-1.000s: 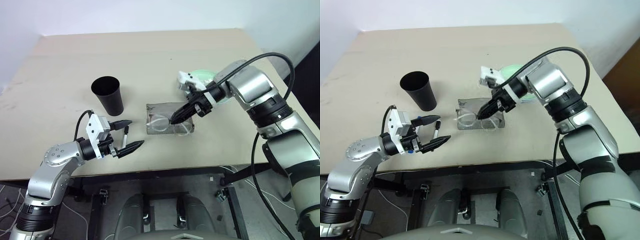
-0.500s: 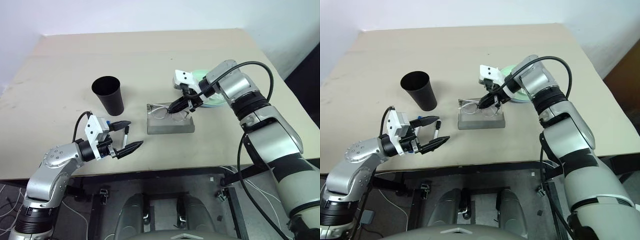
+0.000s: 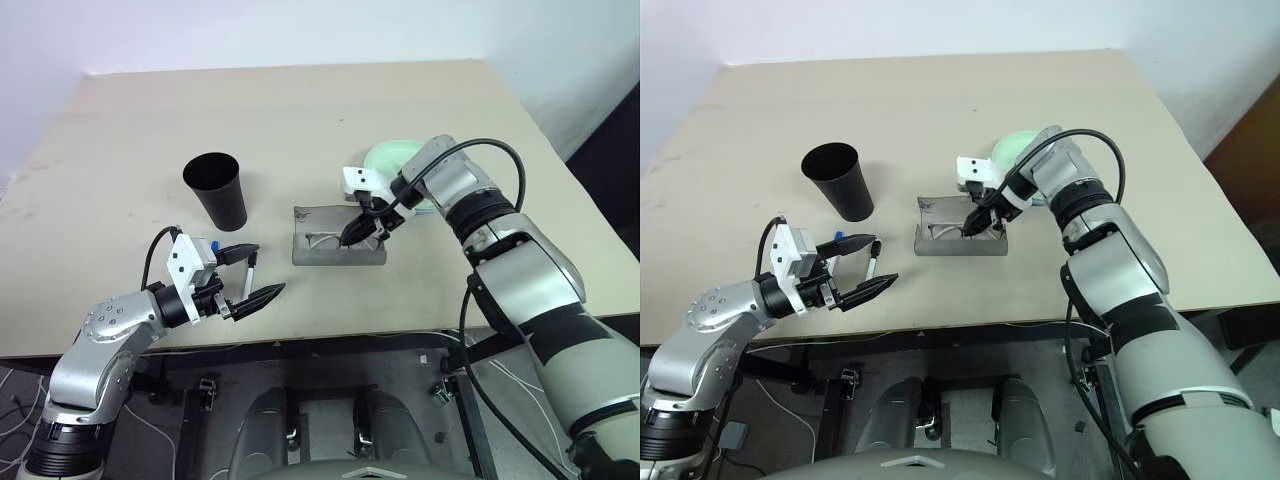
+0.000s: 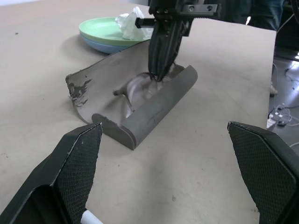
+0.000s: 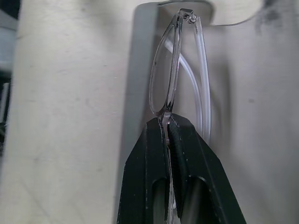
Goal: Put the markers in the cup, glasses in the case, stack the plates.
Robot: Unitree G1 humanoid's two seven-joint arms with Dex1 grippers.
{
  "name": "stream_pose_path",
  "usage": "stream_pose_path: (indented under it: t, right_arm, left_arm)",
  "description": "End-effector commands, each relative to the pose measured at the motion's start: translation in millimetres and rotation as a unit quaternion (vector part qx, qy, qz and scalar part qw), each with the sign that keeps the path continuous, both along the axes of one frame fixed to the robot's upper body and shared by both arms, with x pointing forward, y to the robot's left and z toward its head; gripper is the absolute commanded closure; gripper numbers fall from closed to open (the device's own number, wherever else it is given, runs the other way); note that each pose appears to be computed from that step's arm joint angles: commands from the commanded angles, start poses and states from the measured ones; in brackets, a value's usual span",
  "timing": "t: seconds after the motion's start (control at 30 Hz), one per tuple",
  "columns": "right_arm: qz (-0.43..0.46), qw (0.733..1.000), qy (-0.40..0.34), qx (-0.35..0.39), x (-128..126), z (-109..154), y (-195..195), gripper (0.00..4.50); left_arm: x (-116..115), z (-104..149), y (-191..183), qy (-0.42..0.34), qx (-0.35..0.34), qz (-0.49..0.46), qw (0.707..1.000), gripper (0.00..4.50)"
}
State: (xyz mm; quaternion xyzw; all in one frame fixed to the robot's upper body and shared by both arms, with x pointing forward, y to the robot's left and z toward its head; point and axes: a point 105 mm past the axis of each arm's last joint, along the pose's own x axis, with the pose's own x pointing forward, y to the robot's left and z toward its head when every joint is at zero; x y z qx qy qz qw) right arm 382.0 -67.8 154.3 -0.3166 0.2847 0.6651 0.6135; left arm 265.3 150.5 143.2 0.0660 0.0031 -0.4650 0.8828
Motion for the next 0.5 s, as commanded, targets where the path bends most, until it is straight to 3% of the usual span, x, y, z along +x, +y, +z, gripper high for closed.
stream_pose_path:
  t: [0.03, 0.3, 0.5]
  right_arm:
    - [0.008, 1.0, 0.016, -0.001, -3, -2, 6, 4.48]
    - [0.003, 1.0, 0.029, -0.011, -5, -13, 8, 4.48]
    - [-0.011, 1.0, 0.013, 0.003, 0, -7, 11, 2.74]
  left_arm:
    - [-4, 14, -1, -0.031, -0.003, -0.005, 0.999, 0.0]
    - [-5, 14, -2, -0.034, -0.006, -0.005, 0.999, 0.0]
    - [-6, 13, -3, -0.032, -0.007, -0.004, 0.999, 0.0]
